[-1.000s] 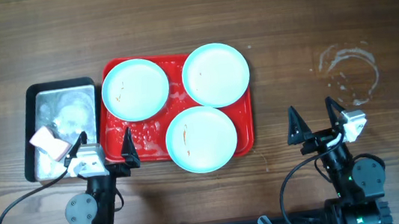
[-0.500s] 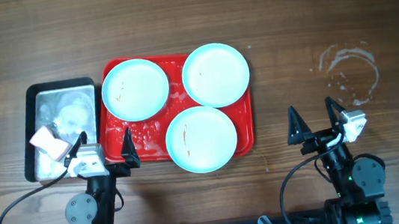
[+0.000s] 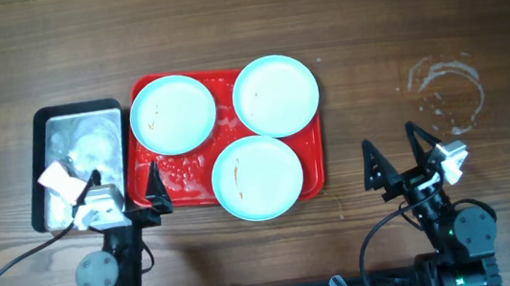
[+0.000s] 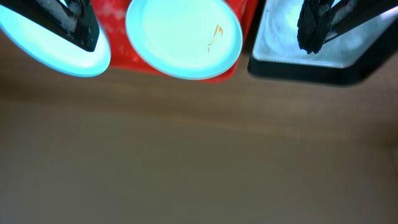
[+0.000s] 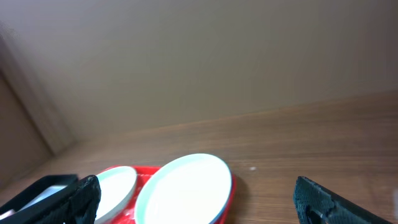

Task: Clean dirty plates on tray and stack at the side
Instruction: 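Move left gripper to the pink sponge and right gripper to the top-right plate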

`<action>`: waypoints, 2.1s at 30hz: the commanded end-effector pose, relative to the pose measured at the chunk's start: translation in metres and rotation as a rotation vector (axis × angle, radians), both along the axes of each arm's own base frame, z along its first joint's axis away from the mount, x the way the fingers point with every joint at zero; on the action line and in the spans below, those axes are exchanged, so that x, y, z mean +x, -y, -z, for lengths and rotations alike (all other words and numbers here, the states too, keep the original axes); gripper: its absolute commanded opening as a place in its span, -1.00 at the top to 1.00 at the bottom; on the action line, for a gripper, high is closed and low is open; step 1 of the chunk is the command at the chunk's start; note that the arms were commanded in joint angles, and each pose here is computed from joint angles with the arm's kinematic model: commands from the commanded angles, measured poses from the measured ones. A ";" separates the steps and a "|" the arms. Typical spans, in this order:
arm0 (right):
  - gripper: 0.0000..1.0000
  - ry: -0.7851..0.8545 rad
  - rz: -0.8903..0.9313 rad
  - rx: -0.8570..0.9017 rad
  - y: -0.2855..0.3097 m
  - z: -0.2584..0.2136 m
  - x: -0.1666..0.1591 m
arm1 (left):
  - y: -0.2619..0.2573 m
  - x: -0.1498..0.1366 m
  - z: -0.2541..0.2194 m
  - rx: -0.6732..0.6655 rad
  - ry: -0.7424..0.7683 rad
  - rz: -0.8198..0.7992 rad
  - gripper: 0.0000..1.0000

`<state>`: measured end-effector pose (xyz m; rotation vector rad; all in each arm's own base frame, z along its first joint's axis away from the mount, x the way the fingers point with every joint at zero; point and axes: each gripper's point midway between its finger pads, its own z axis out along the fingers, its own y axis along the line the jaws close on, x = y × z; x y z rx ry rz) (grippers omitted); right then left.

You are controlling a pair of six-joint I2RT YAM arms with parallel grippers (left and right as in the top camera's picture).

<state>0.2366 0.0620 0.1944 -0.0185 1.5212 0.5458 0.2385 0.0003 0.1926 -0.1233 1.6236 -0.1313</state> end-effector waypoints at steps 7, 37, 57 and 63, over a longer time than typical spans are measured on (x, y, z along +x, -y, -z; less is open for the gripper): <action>-0.99 0.064 -0.168 -0.002 -0.026 -0.056 -0.018 | -0.003 -0.009 -0.084 -0.051 -0.078 -0.019 -1.00; -1.00 -0.909 -0.307 0.026 -0.062 -0.078 0.111 | 0.032 0.078 -0.053 -0.257 -1.068 0.117 -1.00; -0.97 -0.954 -0.321 -0.230 -0.185 -0.026 0.092 | -0.129 0.013 0.069 -0.622 -1.241 -0.712 -0.99; -0.97 -0.941 -0.356 -0.242 -0.206 -0.020 0.092 | -0.152 0.017 0.098 -0.531 -1.165 -0.789 -1.00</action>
